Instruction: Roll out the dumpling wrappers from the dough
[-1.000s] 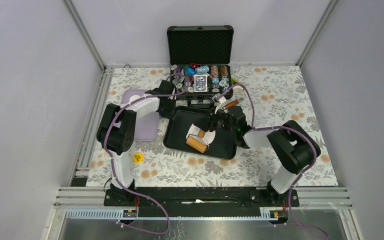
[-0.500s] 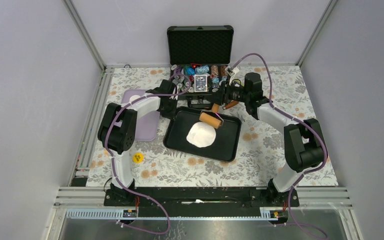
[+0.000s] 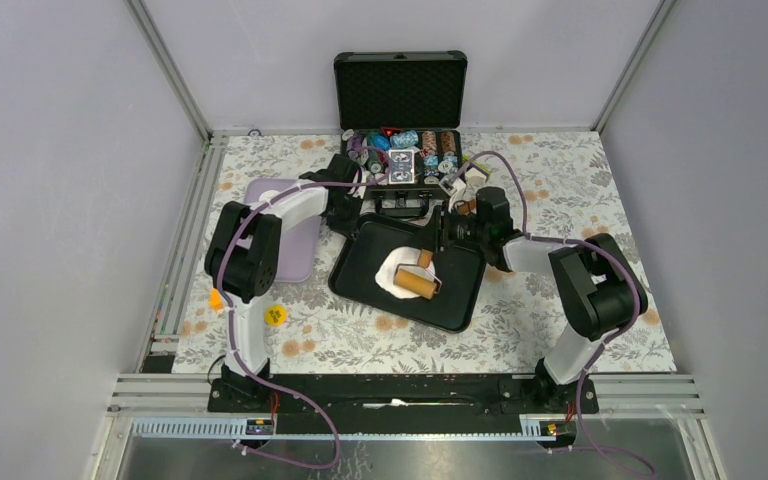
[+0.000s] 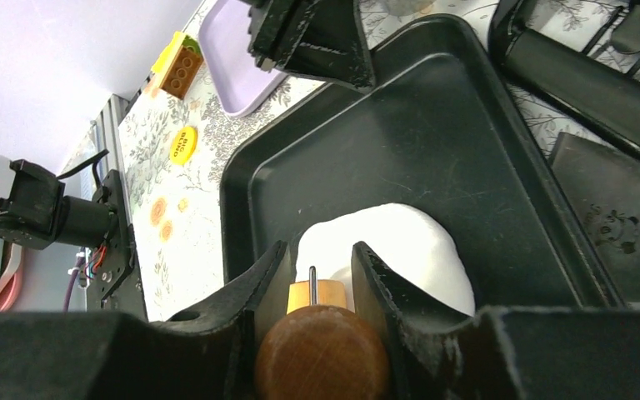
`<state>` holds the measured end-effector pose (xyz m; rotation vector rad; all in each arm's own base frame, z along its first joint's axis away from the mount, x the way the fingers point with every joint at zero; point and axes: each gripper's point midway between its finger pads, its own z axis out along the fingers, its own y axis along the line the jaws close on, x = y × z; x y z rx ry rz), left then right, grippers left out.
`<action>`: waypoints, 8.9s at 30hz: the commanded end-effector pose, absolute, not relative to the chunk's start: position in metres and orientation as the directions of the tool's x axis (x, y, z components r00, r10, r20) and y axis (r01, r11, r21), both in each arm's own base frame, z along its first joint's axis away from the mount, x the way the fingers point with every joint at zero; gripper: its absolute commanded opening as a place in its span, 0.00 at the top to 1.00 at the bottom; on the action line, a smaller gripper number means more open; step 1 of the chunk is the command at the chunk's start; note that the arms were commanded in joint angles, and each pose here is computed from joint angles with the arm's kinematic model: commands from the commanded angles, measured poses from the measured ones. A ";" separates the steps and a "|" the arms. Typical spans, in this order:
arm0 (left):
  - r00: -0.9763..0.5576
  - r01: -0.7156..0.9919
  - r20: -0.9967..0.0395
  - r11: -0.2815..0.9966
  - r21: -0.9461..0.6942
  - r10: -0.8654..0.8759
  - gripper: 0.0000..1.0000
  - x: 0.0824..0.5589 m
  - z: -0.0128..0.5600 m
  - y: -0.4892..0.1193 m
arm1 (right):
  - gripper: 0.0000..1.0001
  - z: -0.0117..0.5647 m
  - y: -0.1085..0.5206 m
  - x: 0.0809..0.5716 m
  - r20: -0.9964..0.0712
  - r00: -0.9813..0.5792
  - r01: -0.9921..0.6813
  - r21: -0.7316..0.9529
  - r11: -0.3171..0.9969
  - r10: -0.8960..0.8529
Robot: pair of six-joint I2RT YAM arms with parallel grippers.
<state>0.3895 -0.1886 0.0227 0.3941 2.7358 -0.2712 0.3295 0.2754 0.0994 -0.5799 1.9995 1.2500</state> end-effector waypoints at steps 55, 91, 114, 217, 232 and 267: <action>-0.817 0.525 -0.310 0.849 -0.053 0.486 1.00 0.375 0.007 -0.187 | 1.00 0.025 0.319 0.212 -0.695 -0.590 -0.806 0.541 0.240 -0.411; -0.819 0.518 -0.318 0.854 -0.051 0.478 1.00 0.374 0.009 -0.186 | 1.00 0.013 0.310 0.252 -0.722 -0.538 -0.827 0.352 0.439 -0.435; -0.821 0.510 -0.321 0.859 -0.043 0.472 1.00 0.375 0.009 -0.184 | 1.00 0.066 0.336 0.231 -0.751 -0.560 -0.826 0.470 0.311 -0.351; -0.825 0.504 -0.316 0.863 -0.037 0.468 1.00 0.376 0.008 -0.183 | 1.00 0.000 0.286 0.233 -0.643 -0.622 -0.772 0.404 0.492 -0.447; -0.826 0.501 -0.319 0.865 -0.035 0.466 1.00 0.376 0.009 -0.182 | 1.00 -0.007 0.296 0.197 -0.584 -0.654 -0.756 0.504 0.416 -0.480; -0.827 0.498 -0.318 0.867 -0.035 0.463 1.00 0.377 0.009 -0.182 | 1.00 0.101 0.312 0.320 -0.798 -0.585 -0.747 0.459 0.482 -0.147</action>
